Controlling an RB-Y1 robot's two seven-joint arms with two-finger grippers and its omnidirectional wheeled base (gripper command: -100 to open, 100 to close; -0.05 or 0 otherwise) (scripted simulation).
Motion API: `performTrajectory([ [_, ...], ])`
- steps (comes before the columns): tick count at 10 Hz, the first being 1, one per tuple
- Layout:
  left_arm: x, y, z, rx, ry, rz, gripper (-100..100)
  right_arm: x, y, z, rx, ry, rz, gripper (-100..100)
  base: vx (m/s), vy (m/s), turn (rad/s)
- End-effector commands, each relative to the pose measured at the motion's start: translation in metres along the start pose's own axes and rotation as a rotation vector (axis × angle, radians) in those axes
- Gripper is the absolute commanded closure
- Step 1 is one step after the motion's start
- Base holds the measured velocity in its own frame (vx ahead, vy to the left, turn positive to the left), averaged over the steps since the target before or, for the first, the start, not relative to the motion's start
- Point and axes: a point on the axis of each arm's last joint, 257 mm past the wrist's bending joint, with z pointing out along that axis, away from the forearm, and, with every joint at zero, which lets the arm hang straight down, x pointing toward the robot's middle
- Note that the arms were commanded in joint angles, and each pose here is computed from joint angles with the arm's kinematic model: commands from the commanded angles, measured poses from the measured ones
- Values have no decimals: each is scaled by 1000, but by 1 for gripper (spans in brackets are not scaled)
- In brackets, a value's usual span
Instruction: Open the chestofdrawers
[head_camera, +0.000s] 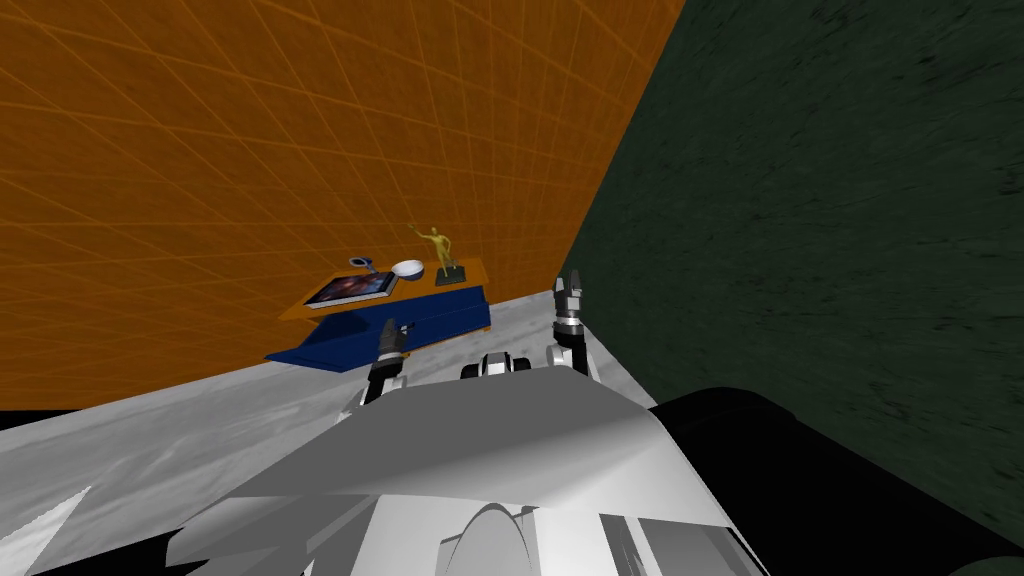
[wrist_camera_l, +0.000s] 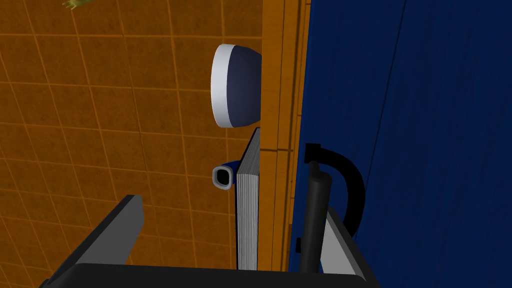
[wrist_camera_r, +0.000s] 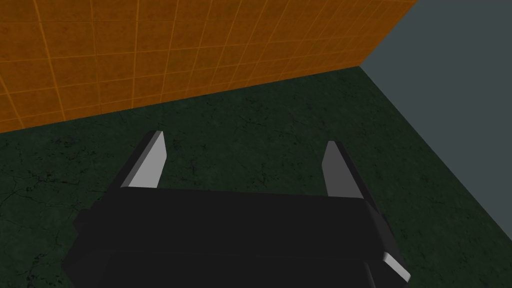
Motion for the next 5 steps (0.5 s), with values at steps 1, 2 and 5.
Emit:
performTrajectory([
  [1, -12, -9, 22, 0, -4, -5, -100, 0, 0, 0, 0, 0, 0, 0, -79, -56, -6],
  [2, -9, -5, 13, -7, -3, -4, -100, 0, 0, 0, 0, 0, 0, 0, -31, -21, 3],
  [5, -10, -1, 11, -22, -6, -6, 0, 0, 0, 0, 0, 0, 0, 0, -2, -1, 1],
])
